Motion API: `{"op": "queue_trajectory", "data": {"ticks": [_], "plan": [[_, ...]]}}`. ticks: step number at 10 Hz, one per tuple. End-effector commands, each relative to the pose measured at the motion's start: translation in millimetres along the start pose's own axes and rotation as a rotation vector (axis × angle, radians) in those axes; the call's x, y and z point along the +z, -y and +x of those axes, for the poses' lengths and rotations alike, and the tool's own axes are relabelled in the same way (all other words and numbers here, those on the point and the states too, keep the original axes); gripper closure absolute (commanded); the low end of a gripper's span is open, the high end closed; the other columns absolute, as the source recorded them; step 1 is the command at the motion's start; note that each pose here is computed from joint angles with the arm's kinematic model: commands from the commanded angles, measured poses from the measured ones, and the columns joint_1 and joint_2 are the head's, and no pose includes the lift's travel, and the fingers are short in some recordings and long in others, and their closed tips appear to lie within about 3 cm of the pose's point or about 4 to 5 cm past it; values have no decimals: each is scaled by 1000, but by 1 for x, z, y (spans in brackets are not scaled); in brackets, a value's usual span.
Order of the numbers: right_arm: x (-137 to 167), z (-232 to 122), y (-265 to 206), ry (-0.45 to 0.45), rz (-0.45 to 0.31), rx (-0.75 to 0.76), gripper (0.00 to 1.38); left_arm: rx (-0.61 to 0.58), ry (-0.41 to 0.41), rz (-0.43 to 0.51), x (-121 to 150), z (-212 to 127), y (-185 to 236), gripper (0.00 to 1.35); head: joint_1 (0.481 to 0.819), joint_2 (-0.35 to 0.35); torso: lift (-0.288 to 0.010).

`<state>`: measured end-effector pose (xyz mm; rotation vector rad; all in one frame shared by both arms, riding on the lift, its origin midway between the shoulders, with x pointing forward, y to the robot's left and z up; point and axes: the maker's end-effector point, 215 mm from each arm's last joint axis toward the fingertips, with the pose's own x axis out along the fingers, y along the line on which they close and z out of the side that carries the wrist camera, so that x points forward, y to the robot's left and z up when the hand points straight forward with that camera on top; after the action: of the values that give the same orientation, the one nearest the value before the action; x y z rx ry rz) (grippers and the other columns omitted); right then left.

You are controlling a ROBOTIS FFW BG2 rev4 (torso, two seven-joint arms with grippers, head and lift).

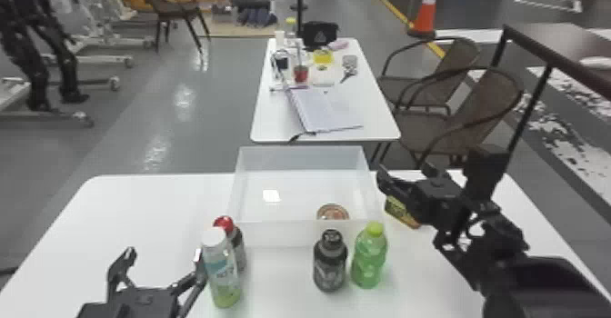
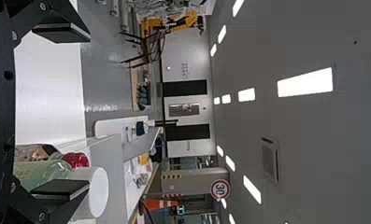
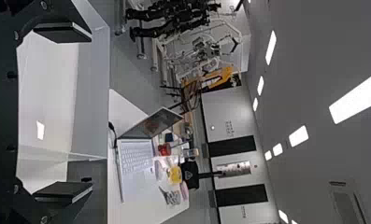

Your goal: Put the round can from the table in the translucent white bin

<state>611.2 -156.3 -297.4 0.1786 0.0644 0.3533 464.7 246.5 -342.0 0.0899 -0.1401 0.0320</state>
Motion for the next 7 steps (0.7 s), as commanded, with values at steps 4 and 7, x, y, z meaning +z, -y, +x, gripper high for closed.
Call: {"op": "queue_trajectory", "data": {"ticks": [4, 7], "plan": [[-71, -107, 23, 58, 104, -185, 168, 1, 7, 2, 2, -1, 0, 190, 549, 0, -100], [-81, -135, 22, 39, 51, -237, 168, -6, 3, 8, 1, -1, 1, 190, 549, 0, -100]]}}
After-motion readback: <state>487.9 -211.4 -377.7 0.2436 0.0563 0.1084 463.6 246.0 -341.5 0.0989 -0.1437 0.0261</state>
